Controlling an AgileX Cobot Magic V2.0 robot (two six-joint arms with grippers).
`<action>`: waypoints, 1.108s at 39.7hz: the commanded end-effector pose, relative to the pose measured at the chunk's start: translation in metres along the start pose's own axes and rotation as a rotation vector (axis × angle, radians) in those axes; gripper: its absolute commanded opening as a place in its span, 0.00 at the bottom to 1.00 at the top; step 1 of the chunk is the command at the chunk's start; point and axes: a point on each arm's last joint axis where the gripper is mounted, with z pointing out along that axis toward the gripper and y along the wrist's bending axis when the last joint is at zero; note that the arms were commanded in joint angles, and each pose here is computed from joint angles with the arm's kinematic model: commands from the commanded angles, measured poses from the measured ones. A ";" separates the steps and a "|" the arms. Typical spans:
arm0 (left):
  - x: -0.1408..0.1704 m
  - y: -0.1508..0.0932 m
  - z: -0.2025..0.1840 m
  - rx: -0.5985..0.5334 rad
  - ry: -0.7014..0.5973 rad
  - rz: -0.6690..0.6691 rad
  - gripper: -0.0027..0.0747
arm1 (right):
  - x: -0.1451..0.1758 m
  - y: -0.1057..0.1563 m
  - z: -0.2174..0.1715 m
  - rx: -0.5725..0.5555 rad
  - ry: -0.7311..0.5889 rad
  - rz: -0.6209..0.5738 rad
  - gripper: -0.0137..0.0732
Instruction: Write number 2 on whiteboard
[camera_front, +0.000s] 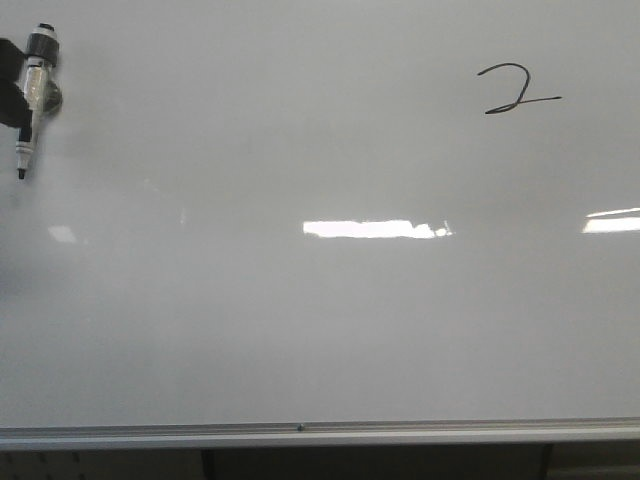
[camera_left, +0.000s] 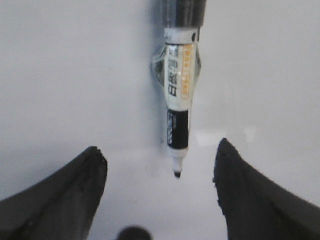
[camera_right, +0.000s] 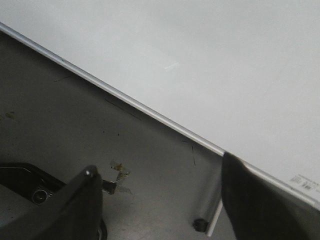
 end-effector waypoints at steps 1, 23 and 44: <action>-0.023 -0.003 -0.048 -0.005 -0.039 0.028 0.62 | -0.006 -0.005 -0.012 0.036 -0.061 0.100 0.77; 0.013 -0.013 -0.216 0.174 -0.156 0.087 0.60 | 0.033 -0.002 -0.030 0.036 -0.311 0.170 0.77; 0.022 -0.009 -0.215 0.163 -0.217 0.102 0.01 | 0.042 -0.004 -0.034 0.070 -0.395 0.154 0.11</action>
